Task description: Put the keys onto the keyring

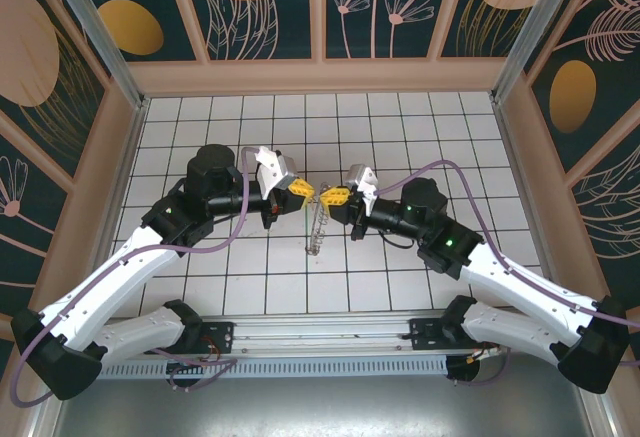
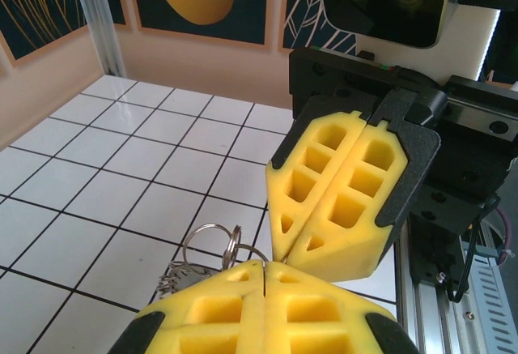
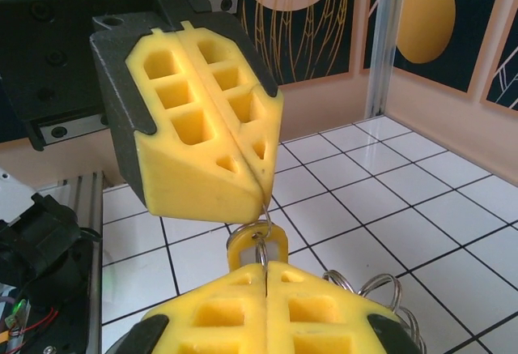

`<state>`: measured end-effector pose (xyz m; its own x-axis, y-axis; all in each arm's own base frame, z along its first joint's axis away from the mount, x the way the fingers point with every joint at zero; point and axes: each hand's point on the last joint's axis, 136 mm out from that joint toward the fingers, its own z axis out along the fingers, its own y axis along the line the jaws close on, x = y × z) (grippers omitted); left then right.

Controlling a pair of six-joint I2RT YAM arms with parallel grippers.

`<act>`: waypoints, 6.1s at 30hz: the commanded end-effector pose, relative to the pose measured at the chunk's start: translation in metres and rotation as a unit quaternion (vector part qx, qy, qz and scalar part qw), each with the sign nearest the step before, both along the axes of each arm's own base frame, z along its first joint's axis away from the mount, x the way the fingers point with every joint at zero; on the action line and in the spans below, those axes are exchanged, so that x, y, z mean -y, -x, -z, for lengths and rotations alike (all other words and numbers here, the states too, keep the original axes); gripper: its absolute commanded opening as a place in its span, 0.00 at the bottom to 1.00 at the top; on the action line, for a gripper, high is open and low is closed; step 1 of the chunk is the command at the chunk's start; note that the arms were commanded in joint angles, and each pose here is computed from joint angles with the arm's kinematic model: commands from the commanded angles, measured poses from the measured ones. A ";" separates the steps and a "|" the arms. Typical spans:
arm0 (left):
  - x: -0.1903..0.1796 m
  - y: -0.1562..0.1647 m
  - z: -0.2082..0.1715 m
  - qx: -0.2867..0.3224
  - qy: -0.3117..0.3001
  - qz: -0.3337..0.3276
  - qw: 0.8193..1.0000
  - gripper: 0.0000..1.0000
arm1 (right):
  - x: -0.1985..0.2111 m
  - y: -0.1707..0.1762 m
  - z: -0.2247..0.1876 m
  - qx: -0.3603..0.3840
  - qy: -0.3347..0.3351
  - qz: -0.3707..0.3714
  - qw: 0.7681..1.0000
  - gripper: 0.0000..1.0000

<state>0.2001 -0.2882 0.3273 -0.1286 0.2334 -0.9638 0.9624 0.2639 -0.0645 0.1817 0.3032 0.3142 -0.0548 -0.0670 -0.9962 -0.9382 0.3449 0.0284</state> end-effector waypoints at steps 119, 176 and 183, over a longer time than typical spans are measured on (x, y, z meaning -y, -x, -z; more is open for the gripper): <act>0.018 0.012 -0.022 0.010 0.056 0.074 0.996 0.00 | 0.017 0.004 -0.033 0.034 -0.110 -0.012 0.993 0.00; 0.016 -0.001 -0.031 0.008 0.077 0.059 0.995 0.00 | 0.014 0.011 -0.031 0.037 -0.113 -0.047 0.992 0.00; 0.016 0.000 -0.032 0.007 0.077 0.062 0.995 0.00 | 0.011 0.011 -0.032 0.039 -0.113 -0.053 0.991 0.00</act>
<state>0.1998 -0.3026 0.3405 -0.1333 0.1355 -0.9818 0.9827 0.1468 -0.1132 0.1799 0.2901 0.3297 -0.0245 0.1064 -0.9940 -0.9560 0.2883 0.0544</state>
